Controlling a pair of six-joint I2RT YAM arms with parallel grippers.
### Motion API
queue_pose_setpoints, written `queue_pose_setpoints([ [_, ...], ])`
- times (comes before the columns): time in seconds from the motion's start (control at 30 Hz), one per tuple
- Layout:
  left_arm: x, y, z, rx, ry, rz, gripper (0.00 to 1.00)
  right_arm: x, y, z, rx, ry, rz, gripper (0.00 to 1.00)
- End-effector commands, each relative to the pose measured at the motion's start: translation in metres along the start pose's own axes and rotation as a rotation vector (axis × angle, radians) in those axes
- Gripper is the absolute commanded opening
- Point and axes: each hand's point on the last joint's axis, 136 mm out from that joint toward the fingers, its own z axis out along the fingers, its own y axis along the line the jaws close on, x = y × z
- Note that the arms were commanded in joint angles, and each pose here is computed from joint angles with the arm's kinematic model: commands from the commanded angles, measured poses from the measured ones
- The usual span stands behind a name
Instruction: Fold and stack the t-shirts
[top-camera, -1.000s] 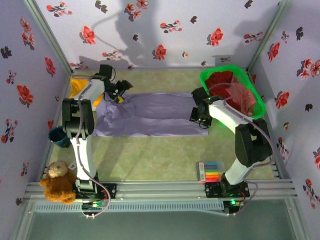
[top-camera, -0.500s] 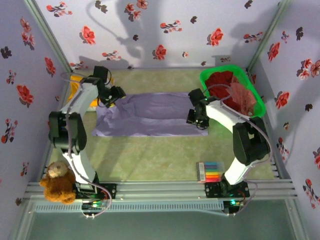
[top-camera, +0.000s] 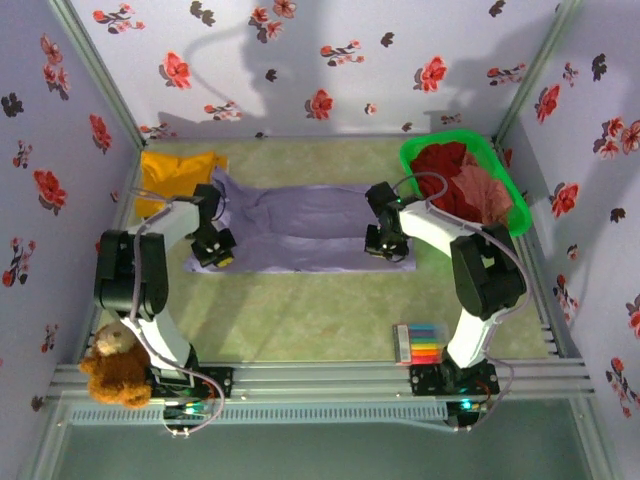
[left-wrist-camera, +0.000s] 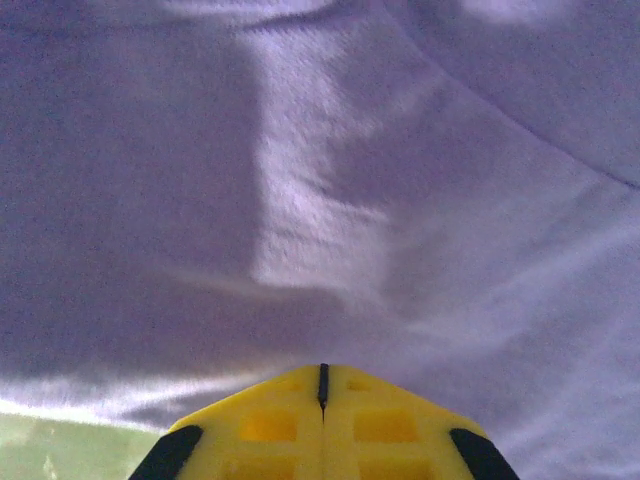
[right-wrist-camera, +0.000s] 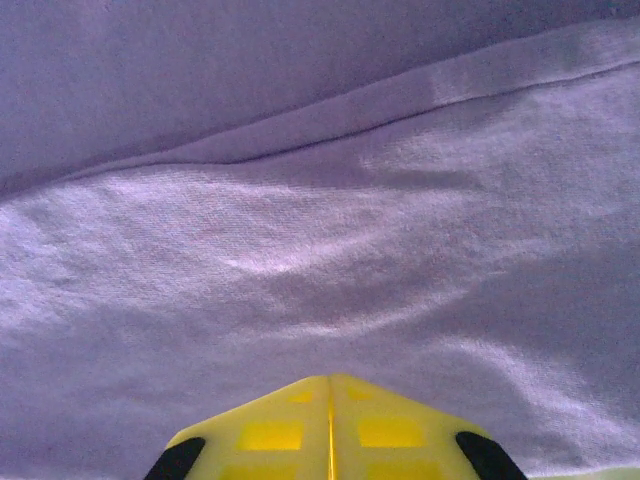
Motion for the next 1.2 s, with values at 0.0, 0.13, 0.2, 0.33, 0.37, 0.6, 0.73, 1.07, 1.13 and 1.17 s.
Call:
queue_pose_setpoints([
  [0.0,0.002,0.012,0.014,-0.058,0.016,-0.017,0.00,0.014,-0.008,0.013,0.028,0.042,-0.002,0.06],
  [0.13,0.018,0.022,0.017,-0.077,0.047,-0.034,0.00,0.029,-0.022,0.016,0.056,0.060,0.026,0.05],
  [0.2,0.029,0.027,0.017,-0.080,0.067,-0.046,0.00,0.037,-0.030,0.016,0.065,0.056,0.038,0.04],
  [0.33,0.051,0.039,0.018,-0.092,0.088,-0.067,0.00,0.055,-0.040,0.016,0.066,0.082,0.056,0.03],
  [0.37,0.058,0.043,0.017,-0.097,0.094,-0.074,0.00,0.061,-0.043,0.017,0.066,0.095,0.064,0.03],
  [0.6,0.100,0.069,-0.003,-0.113,0.092,-0.110,0.00,0.088,-0.061,-0.013,0.056,0.068,0.108,0.03],
  [0.73,0.093,0.060,-0.026,-0.075,0.055,-0.094,0.00,0.083,-0.052,-0.034,0.002,0.033,0.096,0.04],
  [1.07,0.034,0.019,-0.043,-0.018,0.026,-0.028,0.00,0.027,-0.021,-0.010,-0.043,0.018,0.080,0.03],
  [1.13,0.033,0.020,-0.040,-0.004,0.072,-0.020,0.00,0.025,-0.028,-0.002,-0.011,0.029,0.099,0.03],
  [1.17,0.034,0.022,-0.037,0.001,0.097,-0.024,0.00,0.028,-0.031,0.000,-0.006,0.038,0.104,0.03],
])
